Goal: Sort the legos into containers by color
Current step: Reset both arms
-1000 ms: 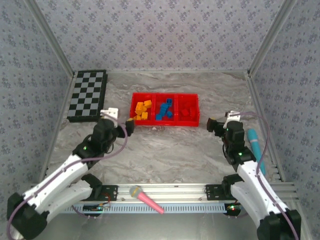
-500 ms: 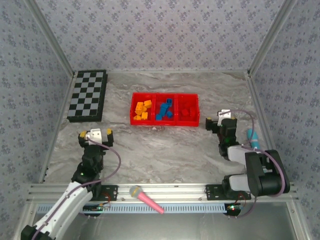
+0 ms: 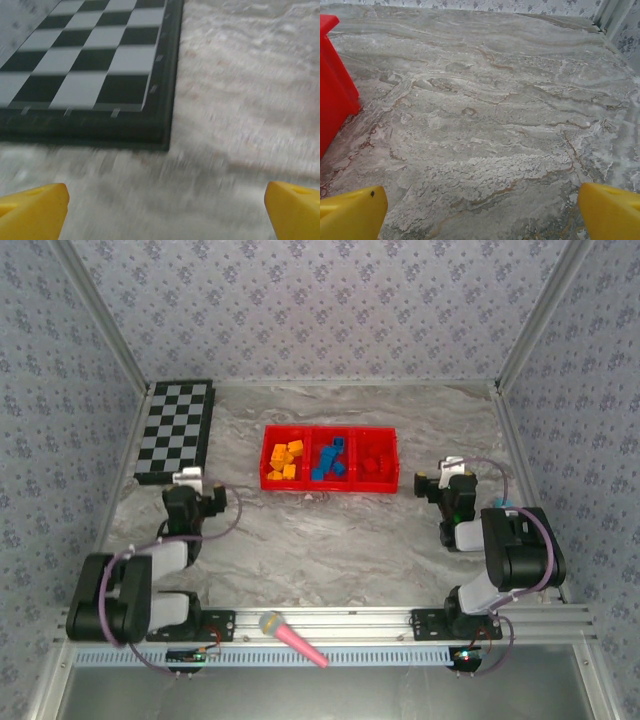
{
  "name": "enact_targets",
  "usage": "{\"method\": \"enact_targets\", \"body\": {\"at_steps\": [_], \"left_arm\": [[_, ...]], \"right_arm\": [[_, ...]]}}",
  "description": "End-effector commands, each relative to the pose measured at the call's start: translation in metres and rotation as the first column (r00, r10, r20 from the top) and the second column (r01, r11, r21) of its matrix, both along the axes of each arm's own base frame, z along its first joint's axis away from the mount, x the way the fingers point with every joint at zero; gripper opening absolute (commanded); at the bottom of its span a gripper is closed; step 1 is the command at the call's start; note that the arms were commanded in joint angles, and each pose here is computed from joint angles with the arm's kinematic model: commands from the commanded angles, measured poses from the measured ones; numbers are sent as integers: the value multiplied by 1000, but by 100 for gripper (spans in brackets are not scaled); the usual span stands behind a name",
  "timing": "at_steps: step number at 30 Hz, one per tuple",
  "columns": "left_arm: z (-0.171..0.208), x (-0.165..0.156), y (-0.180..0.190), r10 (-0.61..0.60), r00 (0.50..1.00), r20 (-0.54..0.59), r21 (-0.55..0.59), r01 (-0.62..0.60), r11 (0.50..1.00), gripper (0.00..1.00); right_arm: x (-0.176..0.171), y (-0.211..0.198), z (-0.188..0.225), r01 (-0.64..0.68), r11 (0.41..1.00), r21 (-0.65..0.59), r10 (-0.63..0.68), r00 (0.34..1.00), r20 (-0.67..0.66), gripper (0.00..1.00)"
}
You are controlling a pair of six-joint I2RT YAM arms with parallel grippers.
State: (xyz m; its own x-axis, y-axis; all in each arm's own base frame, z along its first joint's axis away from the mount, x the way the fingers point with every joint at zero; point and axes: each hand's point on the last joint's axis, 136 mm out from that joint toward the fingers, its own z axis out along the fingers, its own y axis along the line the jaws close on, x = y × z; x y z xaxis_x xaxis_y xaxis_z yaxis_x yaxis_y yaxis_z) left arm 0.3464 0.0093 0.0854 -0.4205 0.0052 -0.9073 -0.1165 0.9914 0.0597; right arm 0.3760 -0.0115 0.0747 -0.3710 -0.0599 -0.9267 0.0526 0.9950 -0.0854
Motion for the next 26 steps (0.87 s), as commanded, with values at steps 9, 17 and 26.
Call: {"method": "enact_targets", "body": {"at_steps": [9,17,26], "left_arm": [[4,50,2,-58,997,53,-46,60,997,100],[3,51,2,-48,998,45,-44,50,998,100],[3,51,3,-50,998,43,-48,52,998,100]], "right_arm": [[11,-24,15,151,989,4,-151,988,24,100],[11,-25,15,152,988,4,-152,988,24,100],[11,-24,14,150,989,3,-150,988,22,100]]}}
